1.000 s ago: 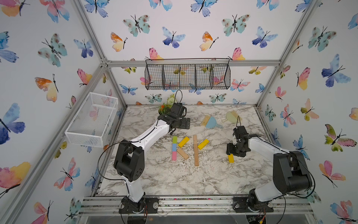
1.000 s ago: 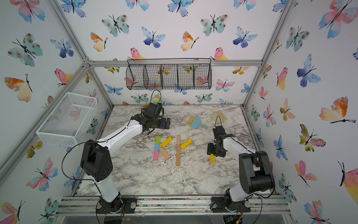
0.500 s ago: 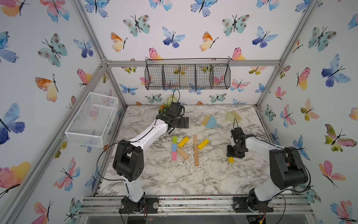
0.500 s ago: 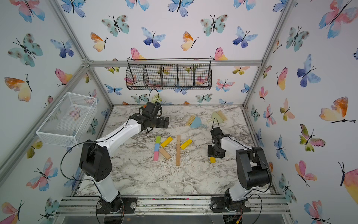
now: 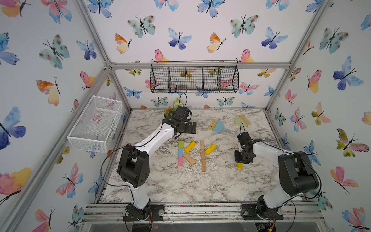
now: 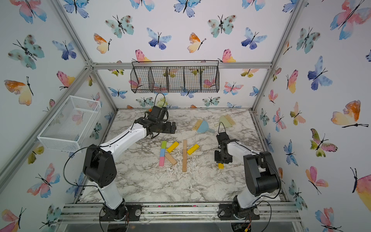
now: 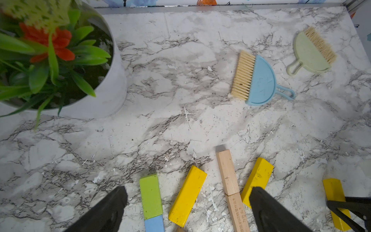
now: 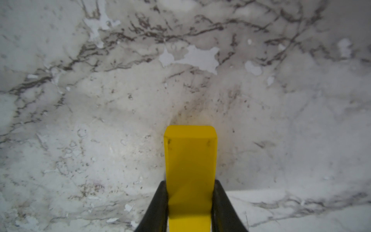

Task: Assemble the letter k with building blocks
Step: Pick up the building block from the center of the board, then assemble the building block at the center of the board.

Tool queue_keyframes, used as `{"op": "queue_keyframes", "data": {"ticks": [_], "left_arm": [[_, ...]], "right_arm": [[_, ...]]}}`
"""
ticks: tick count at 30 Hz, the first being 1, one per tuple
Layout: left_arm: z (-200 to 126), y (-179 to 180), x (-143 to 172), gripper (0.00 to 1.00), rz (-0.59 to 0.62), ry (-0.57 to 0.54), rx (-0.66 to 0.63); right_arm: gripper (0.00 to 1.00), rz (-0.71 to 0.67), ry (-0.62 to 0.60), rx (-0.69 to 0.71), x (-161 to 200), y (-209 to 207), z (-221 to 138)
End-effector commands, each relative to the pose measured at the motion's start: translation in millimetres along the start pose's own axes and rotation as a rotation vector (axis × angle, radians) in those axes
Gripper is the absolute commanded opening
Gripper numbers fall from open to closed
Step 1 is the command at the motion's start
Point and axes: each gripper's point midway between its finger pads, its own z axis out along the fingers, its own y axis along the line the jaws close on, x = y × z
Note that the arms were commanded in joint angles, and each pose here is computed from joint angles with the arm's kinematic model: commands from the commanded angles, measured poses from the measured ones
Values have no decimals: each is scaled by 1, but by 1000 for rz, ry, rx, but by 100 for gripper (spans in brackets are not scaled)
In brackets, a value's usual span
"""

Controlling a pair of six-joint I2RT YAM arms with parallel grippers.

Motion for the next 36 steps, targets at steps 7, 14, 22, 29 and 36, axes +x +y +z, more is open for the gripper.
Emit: {"op": "queue_keyframes", "data": {"ticks": [7, 14, 22, 29, 36], "left_arm": [[-3, -4, -7, 98, -13, -4, 23], [-3, -4, -7, 98, -13, -2, 25], [-4, -2, -7, 98, -9, -3, 12], [-5, 7, -8, 98, -30, -15, -27], [-6, 13, -10, 98, -51, -18, -41]], "right_arm": [[9, -193, -102, -29, -18, 45, -30], [2, -470, -128, -111, -19, 98, -47], [2, -687, -35, -81, -4, 120, -29], [2, -761, -48, -100, 3, 134, -30], [2, -849, 13, -100, 23, 150, -18]]}}
